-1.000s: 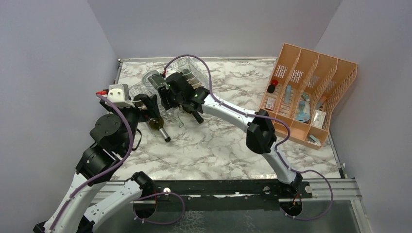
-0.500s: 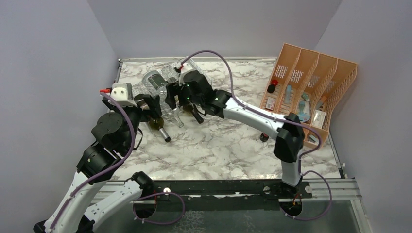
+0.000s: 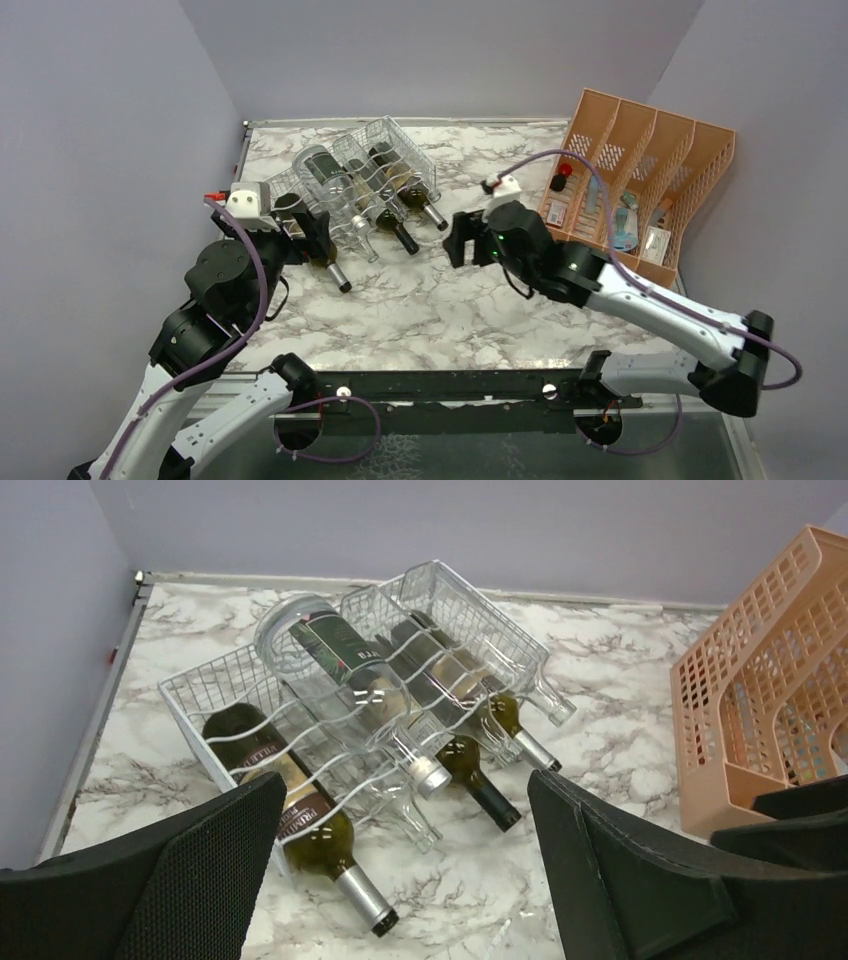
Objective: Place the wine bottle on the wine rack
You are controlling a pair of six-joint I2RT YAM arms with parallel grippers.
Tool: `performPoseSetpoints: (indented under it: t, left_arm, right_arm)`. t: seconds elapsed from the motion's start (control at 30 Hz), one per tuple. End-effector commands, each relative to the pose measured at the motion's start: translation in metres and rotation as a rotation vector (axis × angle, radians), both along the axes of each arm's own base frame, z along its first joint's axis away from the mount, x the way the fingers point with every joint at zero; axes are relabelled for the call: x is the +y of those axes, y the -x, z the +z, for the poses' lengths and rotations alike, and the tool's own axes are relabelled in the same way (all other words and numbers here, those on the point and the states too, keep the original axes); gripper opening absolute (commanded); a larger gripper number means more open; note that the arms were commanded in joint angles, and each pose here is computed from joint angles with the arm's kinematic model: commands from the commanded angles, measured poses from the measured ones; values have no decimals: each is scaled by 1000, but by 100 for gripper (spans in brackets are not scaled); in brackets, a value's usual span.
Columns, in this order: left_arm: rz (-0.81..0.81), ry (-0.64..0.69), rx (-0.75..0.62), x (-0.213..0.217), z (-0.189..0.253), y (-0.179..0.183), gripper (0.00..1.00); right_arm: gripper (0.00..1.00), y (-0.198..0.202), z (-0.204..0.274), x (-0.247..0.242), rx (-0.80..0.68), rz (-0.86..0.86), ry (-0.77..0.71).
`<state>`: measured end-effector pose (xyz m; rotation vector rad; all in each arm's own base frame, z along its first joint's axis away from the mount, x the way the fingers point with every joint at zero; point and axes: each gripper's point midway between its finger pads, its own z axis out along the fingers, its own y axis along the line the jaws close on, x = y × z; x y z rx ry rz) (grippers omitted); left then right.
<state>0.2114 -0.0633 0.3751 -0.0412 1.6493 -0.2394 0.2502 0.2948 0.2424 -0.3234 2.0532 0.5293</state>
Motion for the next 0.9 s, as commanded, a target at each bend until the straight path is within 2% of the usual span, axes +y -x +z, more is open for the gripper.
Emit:
performPoseSetpoints:
  t: [0.0,0.17,0.33,0.57,0.87]
  left_arm:
    - [-63,47,-5,-2,8,16,99]
    - [-51,57,-78,14,35,30,99]
    - [-29,36,-146,32,63,44,99]
    - [29,27,-208,56,89,58,99]
    - [50,15,-221,66,95,64,99]
  right_arm:
    - [85,15,10,-86,-19,-252,40]
    - [86,33,52,-144,-106,-354,-17]
    - [86,45,102,-182,-207,-395,-65]
    - [86,56,145,-206,-288,-400,-114]
    - [87,56,150,-212,-317,-400,-103]
